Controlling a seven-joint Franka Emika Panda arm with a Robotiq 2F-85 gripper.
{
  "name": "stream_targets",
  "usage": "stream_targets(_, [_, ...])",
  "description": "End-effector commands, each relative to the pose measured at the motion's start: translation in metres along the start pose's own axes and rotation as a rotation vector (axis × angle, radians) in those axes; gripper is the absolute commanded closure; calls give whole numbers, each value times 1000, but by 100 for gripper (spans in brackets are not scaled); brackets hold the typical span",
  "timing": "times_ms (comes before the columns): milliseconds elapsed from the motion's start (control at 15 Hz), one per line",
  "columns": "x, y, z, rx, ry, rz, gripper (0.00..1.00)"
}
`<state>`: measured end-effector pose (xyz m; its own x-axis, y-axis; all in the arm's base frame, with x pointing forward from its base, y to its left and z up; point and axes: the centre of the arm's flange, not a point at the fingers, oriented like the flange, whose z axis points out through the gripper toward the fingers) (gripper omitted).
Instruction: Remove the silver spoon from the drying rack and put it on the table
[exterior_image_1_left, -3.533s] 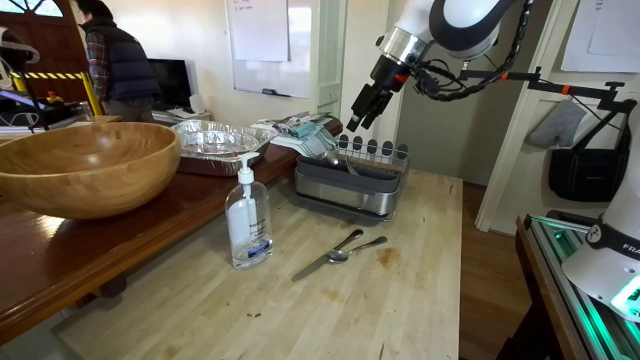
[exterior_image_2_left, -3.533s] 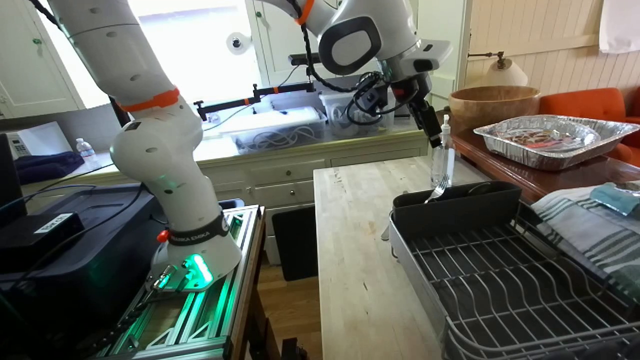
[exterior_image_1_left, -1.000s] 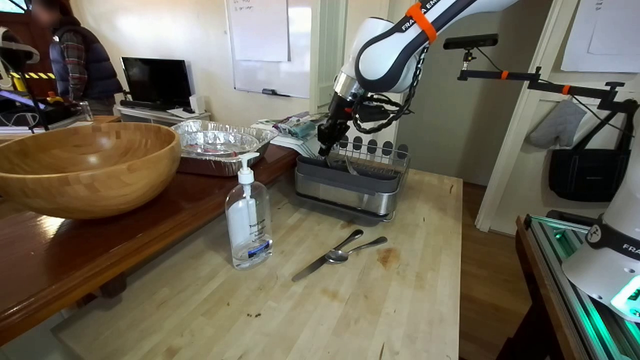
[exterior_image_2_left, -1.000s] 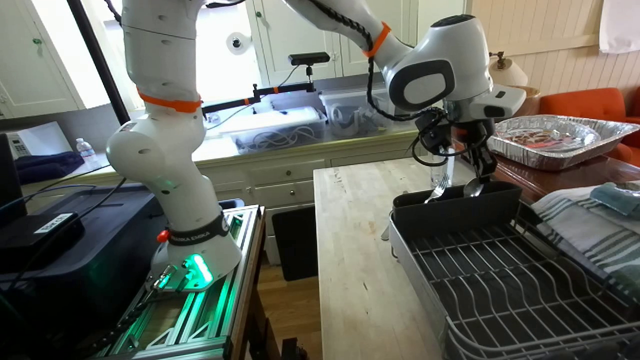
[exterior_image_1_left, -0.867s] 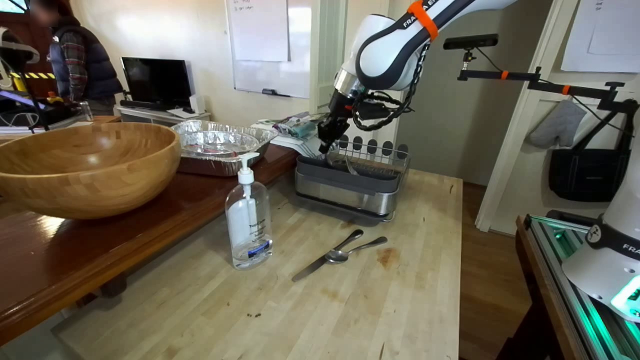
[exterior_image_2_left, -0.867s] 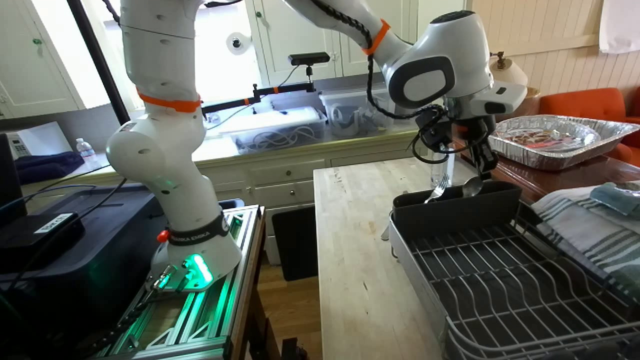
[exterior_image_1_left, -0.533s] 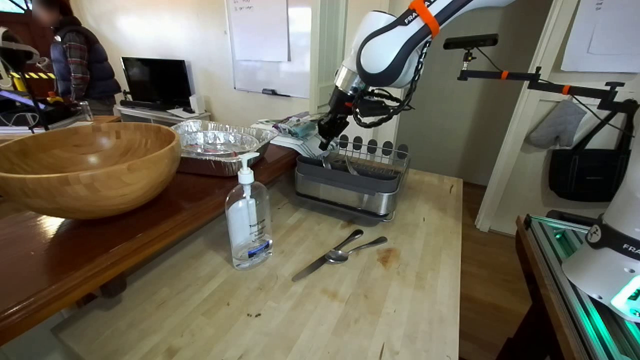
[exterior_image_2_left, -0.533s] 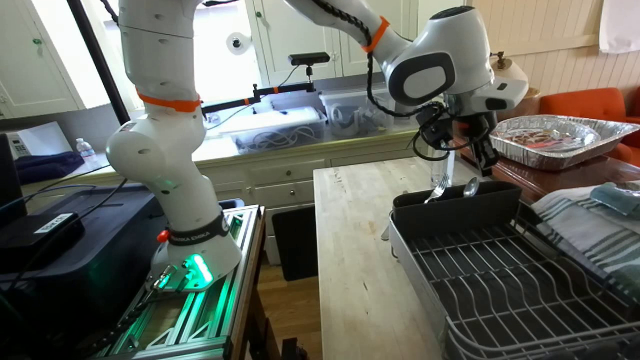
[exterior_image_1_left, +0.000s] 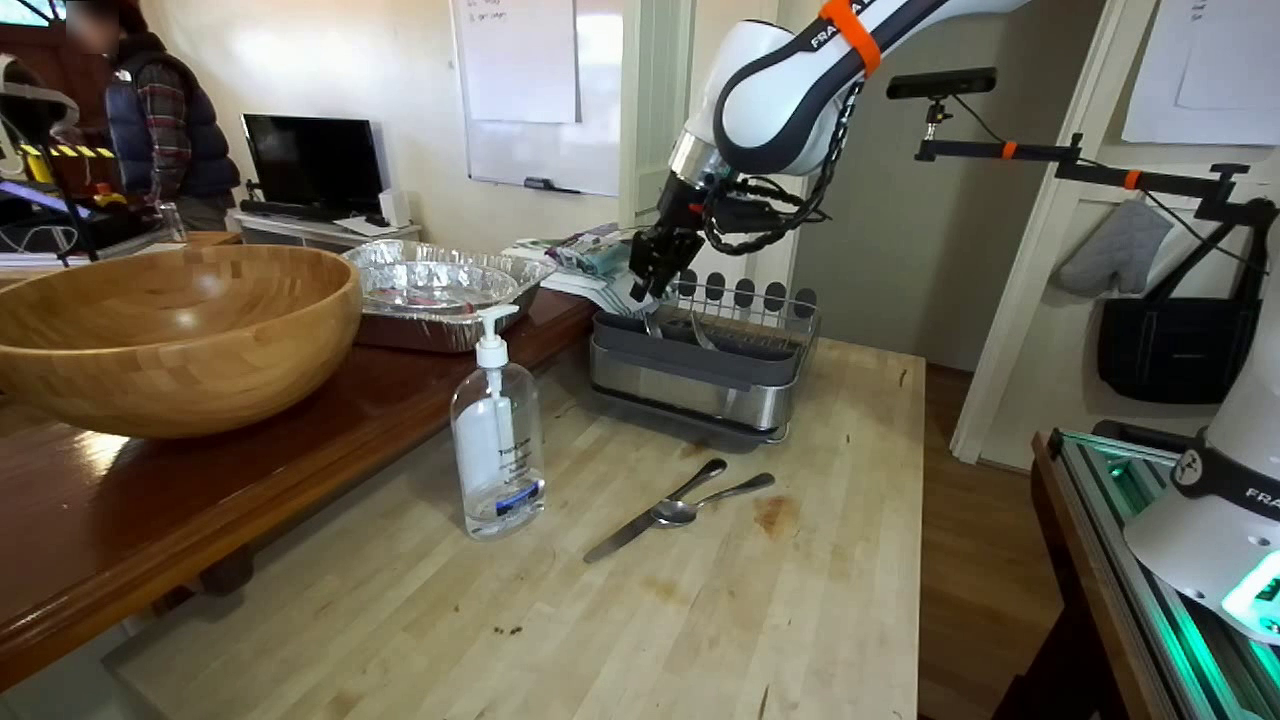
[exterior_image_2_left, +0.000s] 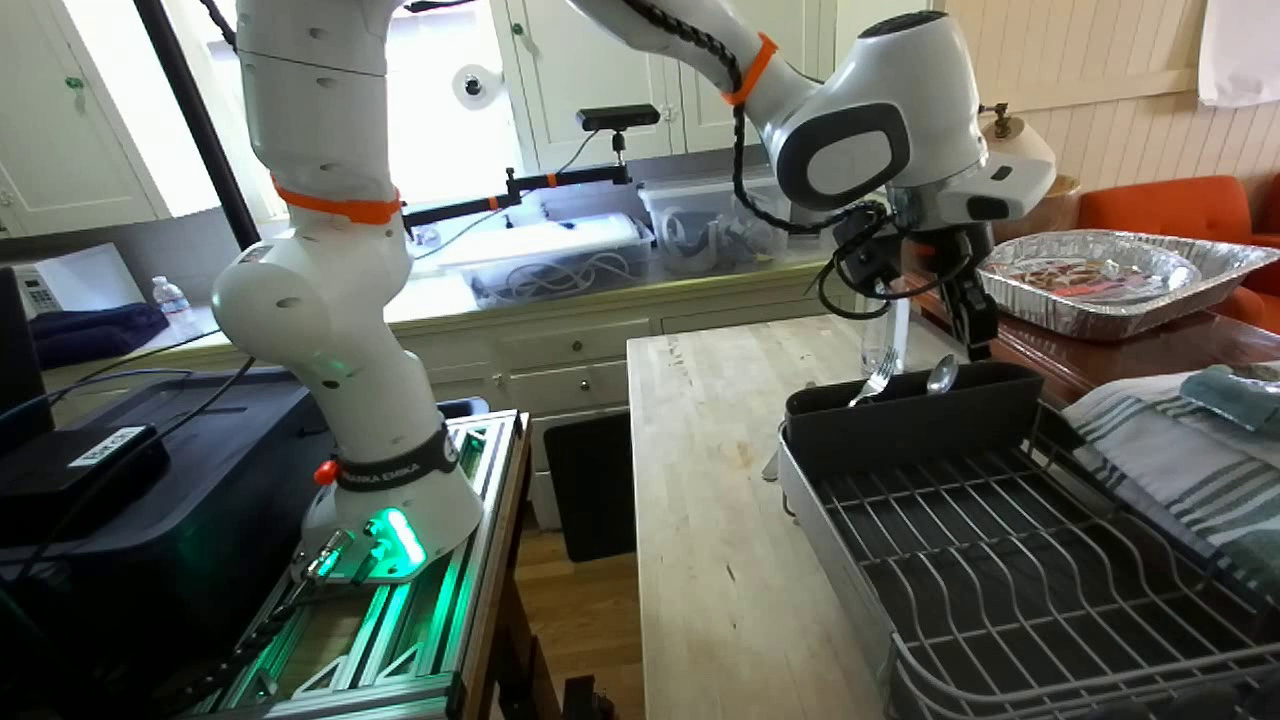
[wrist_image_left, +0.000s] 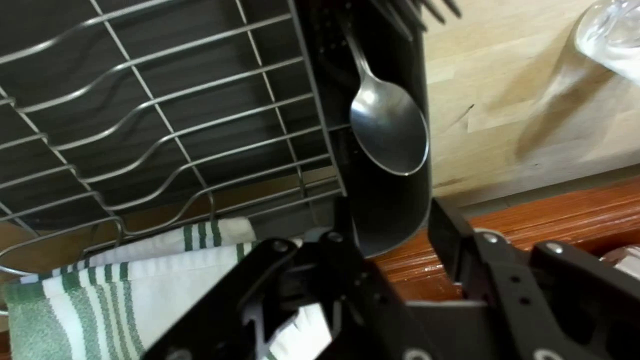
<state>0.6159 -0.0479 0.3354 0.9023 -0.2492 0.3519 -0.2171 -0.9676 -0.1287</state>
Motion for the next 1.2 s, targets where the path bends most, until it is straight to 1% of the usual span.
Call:
stream_targets(0, [-5,-7,9,-12,-23,114,23])
stream_targets(67, [-6,-8,11,-13,-29,149,16])
stream_targets(133, [-7,-10,13,-11,-42,179,7])
stream_targets(200, [-9,-12,16,-11,-53,205,1])
stream_targets(267, [-10,-13,18,-14,-61,230,0])
stream_targets(467, [-16,-18,27,-17,-96,286,0])
stream_targets(533, [-18,-20,29,-18,-102,297,7])
stream_targets(600, [-19,-21,31,-19,-111,309,27])
stream_targets(667, [-20,-23,33,-20,-117,317,31])
stream_targets(733, [-21,-24,35,-21,-120,323,32])
stream_targets(867, [-22,-25,36,-25,-120,331,48])
stream_targets(933, [-22,-25,36,-27,-118,334,58])
stream_targets(1133, [-22,-25,35,-32,-105,335,80])
